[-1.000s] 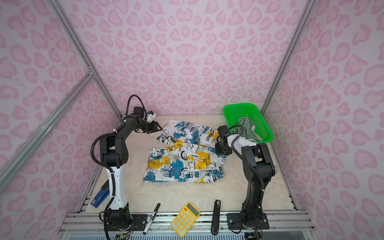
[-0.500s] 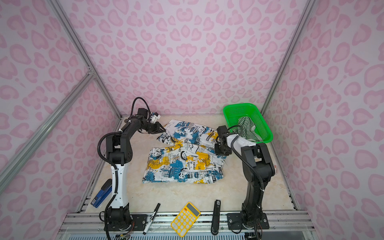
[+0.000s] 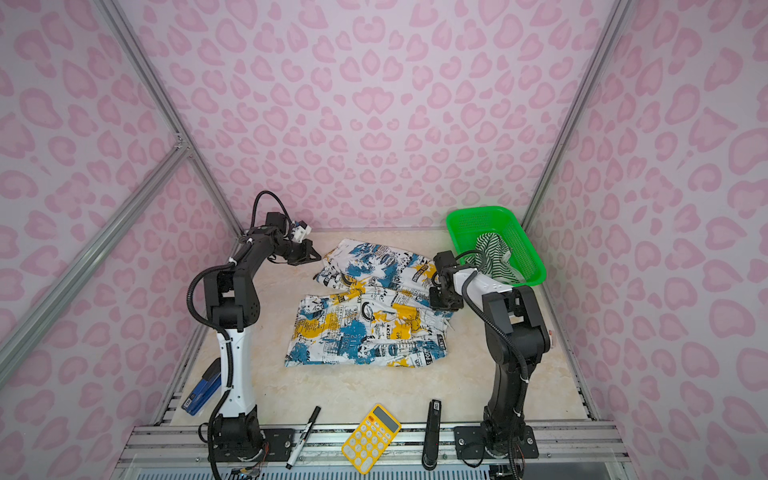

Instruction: Fold and stack the mixed laundry pile

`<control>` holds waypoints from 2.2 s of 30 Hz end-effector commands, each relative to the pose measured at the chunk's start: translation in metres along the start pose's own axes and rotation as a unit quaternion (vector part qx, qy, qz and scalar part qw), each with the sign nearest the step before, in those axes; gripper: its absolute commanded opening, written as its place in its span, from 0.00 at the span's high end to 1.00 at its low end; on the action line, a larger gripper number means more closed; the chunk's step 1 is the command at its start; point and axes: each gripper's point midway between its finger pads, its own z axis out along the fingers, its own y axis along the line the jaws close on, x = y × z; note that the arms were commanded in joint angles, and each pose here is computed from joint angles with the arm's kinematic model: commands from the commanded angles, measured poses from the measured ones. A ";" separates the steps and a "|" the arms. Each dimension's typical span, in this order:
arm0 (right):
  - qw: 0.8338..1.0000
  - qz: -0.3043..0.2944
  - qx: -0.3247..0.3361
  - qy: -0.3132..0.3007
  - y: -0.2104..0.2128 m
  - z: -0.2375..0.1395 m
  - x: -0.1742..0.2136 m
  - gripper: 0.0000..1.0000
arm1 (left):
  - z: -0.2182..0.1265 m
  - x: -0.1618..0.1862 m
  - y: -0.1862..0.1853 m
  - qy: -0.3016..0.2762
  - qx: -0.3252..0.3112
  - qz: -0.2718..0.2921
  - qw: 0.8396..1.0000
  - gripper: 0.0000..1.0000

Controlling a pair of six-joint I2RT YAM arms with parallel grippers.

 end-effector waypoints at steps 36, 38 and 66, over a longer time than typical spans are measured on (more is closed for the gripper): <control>1.000 0.000 0.012 0.018 -0.003 0.007 0.009 0.61 | -0.062 0.031 -0.014 -0.045 0.036 -0.008 0.998 0.97; 1.000 0.000 0.012 0.018 -0.003 0.006 0.008 0.61 | -0.071 0.035 -0.013 -0.059 0.040 -0.013 0.997 0.97; 0.988 -0.101 -0.001 -0.115 0.070 -0.070 -0.134 0.36 | -0.130 -0.001 0.088 -0.173 -0.232 -0.104 0.952 0.28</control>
